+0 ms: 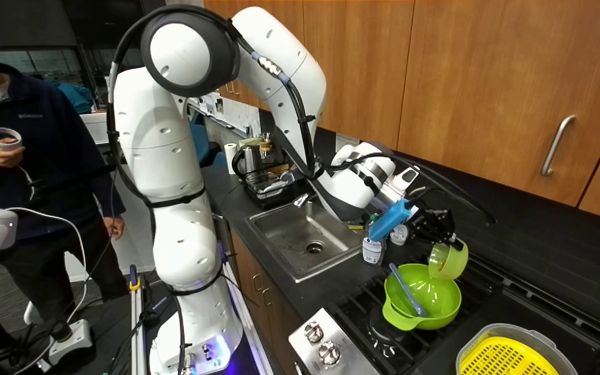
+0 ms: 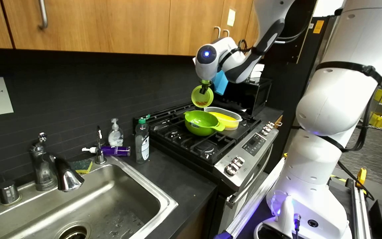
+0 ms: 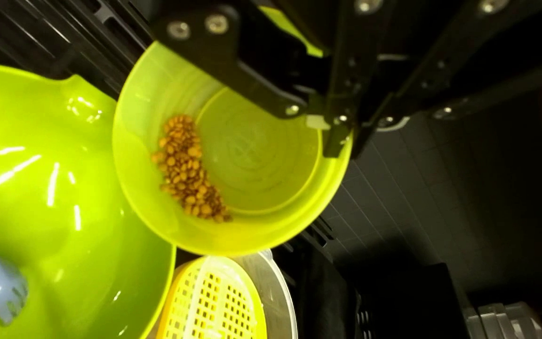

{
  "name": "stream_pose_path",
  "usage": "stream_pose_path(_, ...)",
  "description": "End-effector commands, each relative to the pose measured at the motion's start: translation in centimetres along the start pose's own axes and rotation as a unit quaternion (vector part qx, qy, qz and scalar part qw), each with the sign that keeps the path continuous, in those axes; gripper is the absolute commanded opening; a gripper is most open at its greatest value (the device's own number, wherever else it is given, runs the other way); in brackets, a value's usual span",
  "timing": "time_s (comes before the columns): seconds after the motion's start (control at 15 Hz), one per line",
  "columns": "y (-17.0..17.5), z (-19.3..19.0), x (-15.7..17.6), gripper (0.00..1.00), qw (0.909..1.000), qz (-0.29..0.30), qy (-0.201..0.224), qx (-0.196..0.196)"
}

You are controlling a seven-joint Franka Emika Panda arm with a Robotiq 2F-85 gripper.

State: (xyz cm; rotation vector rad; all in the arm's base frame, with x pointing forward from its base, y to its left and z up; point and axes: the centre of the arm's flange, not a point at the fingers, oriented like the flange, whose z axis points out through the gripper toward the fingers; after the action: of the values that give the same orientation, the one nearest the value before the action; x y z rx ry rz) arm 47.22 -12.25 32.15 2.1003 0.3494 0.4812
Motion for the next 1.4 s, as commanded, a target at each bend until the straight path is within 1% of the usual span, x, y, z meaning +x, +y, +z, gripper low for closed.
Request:
stream_pose_path(0.0,-1.2,-2.0,-1.6,0.01,0.9997,0.008,0.009,-0.023)
stream_pose_path(0.27,-2.0,-2.5,-2.0,0.01,0.9989,0.011,0.013,-0.043)
stream_pose_path(0.47,-2.4,-2.6,-1.7,0.01,0.9963,0.007,0.028,-0.081)
stream_pose_path(0.6,-2.0,-2.6,-1.5,0.01,0.9947,0.004,0.037,-0.096)
stream_pose_path(0.87,-1.5,-2.5,-1.3,0.01,0.9922,-0.009,0.054,-0.112)
stream_pose_path(1.33,-1.0,-2.1,-1.2,0.01,0.9874,-0.015,0.075,-0.139)
